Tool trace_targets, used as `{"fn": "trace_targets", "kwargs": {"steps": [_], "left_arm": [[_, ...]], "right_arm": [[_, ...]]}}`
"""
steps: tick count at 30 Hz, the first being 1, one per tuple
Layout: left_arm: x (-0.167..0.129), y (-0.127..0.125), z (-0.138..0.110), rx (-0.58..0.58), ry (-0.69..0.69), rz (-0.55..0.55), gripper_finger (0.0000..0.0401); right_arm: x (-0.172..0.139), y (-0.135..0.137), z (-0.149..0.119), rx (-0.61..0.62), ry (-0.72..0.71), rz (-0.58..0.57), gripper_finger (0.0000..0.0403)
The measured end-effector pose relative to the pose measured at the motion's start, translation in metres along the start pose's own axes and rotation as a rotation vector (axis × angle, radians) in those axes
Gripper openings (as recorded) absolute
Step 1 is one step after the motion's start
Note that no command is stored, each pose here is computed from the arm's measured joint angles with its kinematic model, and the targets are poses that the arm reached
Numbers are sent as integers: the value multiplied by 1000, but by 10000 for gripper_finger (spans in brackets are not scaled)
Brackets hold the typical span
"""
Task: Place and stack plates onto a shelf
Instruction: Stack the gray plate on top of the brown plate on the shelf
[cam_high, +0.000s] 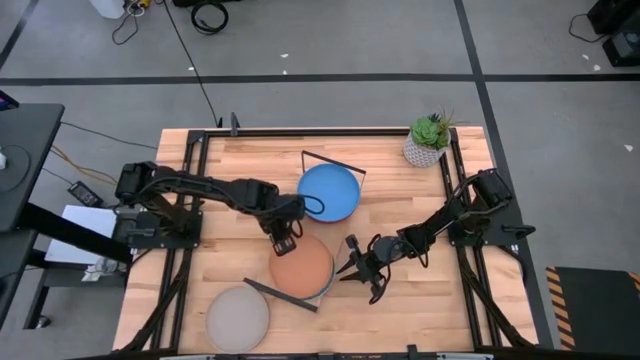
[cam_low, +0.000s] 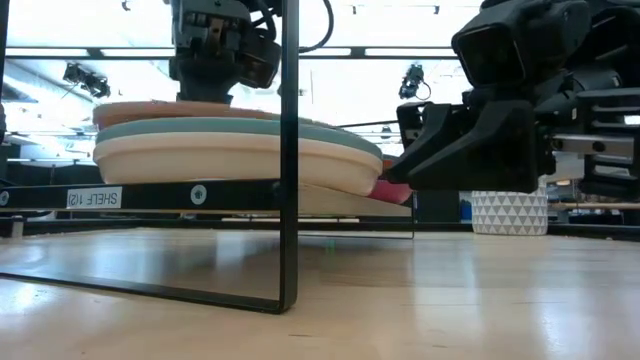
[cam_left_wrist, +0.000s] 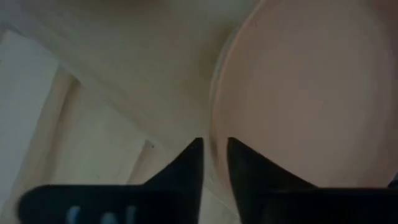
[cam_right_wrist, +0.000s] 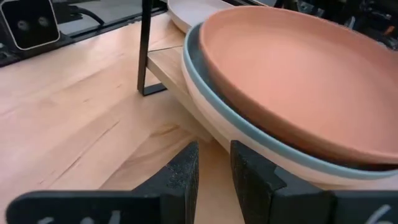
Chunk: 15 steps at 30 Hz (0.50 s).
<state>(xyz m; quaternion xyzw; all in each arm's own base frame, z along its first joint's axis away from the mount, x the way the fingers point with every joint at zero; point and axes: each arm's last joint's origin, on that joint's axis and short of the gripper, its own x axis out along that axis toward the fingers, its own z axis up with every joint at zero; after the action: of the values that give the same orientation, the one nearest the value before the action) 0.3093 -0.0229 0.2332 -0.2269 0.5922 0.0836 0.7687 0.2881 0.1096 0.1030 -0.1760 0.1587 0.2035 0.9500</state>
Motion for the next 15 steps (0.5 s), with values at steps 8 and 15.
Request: {"fn": "trace_targets", "kwargs": {"steps": [8, 15], "left_arm": [[-10, -2, 1, 16, 7, -32, 164], [-73, -27, 6, 95, -184, -155, 155]], "right_arm": [[0, 0, -1, 0, 8, 2, 98], [0, 1, -4, -11, 44, -4, 98]]}}
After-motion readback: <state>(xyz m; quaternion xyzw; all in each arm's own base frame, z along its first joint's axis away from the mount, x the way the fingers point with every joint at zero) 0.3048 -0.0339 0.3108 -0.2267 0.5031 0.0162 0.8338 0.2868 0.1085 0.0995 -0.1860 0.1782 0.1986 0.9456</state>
